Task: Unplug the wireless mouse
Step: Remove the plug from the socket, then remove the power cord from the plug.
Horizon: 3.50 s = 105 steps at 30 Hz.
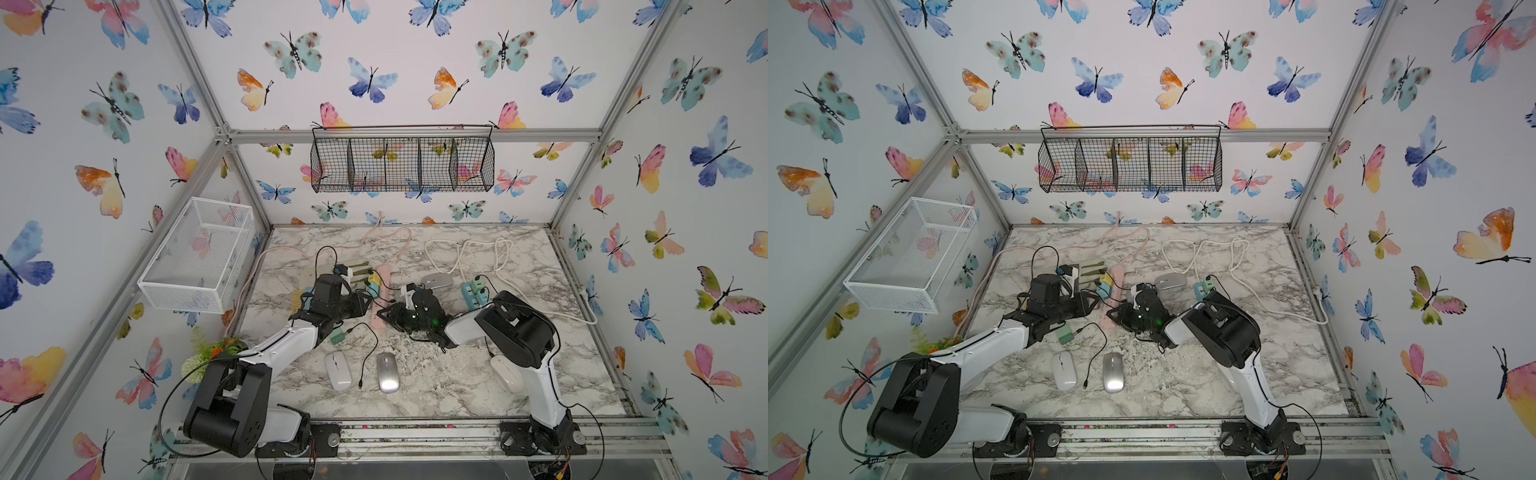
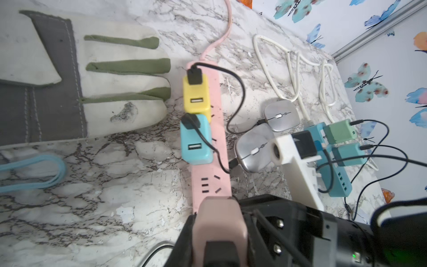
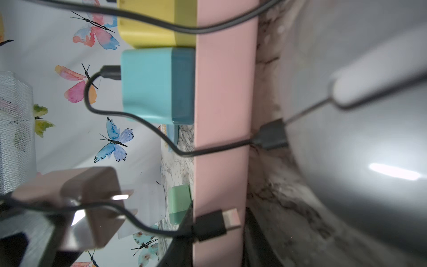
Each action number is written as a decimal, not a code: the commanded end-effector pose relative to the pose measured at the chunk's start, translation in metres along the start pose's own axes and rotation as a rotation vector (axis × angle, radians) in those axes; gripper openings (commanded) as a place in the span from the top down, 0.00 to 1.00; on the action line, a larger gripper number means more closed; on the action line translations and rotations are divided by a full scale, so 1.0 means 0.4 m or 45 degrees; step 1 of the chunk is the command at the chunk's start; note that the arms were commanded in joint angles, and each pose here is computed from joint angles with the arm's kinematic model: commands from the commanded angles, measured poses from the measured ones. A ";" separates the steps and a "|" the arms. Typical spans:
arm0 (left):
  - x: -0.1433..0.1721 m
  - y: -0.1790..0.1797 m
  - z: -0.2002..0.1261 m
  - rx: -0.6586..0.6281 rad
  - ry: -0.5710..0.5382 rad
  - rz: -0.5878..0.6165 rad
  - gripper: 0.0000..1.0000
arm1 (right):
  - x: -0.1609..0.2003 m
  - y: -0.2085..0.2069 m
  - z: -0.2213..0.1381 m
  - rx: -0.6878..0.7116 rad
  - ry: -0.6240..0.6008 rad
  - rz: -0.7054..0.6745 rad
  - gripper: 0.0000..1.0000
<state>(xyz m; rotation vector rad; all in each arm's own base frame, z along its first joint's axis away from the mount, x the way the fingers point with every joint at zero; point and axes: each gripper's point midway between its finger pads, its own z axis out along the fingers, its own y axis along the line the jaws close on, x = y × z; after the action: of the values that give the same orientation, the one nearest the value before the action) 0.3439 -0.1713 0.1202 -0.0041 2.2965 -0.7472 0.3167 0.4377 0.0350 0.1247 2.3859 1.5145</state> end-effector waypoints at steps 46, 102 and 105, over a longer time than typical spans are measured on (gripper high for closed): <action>-0.180 -0.521 -0.388 0.901 -0.226 0.613 1.00 | -0.115 0.421 -0.599 0.304 -0.606 -1.962 0.20; -0.141 -0.533 -0.349 0.981 -0.067 0.487 1.00 | -0.015 0.689 -0.512 0.056 -0.783 -2.394 0.57; -0.143 -0.528 -0.344 0.963 -0.072 0.480 0.97 | -0.018 0.686 -0.517 0.067 -0.788 -2.381 0.63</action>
<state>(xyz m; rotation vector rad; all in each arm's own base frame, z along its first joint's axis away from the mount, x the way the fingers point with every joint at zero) 0.2602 -0.2609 0.3411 0.6784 1.7843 -1.3187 0.2397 0.3771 0.3394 -1.1560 1.0579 0.2651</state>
